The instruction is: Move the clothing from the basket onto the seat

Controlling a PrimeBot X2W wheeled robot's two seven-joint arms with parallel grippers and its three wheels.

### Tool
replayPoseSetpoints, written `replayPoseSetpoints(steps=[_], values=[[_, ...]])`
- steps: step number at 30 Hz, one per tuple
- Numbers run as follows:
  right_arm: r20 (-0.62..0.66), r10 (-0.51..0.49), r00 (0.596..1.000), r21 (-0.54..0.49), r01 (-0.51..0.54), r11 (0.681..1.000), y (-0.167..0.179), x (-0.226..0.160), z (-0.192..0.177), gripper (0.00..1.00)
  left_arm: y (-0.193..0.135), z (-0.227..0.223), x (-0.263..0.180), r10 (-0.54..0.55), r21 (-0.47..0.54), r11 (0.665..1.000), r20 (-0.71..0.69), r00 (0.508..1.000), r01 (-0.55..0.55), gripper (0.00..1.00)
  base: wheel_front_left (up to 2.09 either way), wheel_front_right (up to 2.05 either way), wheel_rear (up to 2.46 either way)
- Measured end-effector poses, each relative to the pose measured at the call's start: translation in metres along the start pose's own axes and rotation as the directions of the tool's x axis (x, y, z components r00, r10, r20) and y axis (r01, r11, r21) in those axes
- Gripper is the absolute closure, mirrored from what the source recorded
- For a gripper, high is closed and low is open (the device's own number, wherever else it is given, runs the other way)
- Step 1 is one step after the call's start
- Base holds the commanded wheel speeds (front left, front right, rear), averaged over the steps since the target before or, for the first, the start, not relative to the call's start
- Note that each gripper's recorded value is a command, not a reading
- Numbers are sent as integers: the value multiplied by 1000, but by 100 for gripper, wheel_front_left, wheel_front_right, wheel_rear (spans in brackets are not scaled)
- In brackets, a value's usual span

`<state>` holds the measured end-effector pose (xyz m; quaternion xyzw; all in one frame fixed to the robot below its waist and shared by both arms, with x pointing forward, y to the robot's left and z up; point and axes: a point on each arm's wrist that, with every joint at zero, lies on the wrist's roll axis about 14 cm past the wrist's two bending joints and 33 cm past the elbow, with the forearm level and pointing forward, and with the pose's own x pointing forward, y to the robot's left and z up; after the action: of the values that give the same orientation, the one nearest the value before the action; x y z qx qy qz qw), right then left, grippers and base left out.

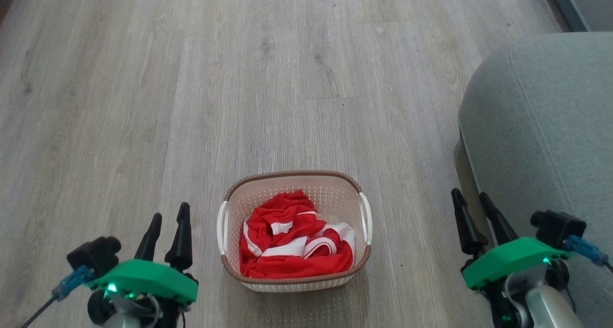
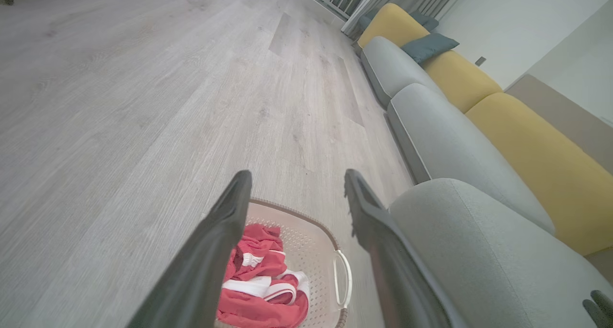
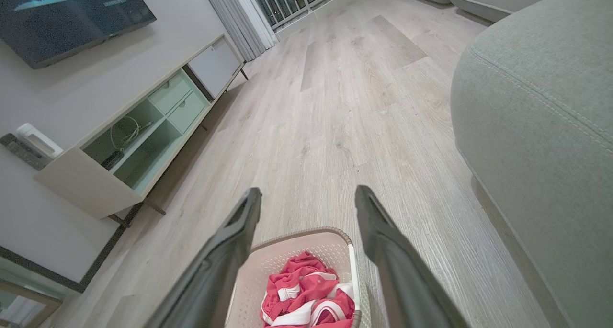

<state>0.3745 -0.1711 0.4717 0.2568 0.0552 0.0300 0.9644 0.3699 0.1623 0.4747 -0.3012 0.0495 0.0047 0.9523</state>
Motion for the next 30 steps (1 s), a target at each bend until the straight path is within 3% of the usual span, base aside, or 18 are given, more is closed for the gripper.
replayPoseSetpoints(steps=[17, 30], values=[[-2, 50, 999, -221, -50, 974, 7, 0, -1, 0, -13, 6, 1, -45, 220, 975, 44, 998, 34, 0, 0, 0, 0], [-4, 87, 996, -369, -82, 926, 12, -1, -3, 0, -25, 8, 3, -94, 362, 930, 69, 993, 63, 0, 0, 0, 0]])
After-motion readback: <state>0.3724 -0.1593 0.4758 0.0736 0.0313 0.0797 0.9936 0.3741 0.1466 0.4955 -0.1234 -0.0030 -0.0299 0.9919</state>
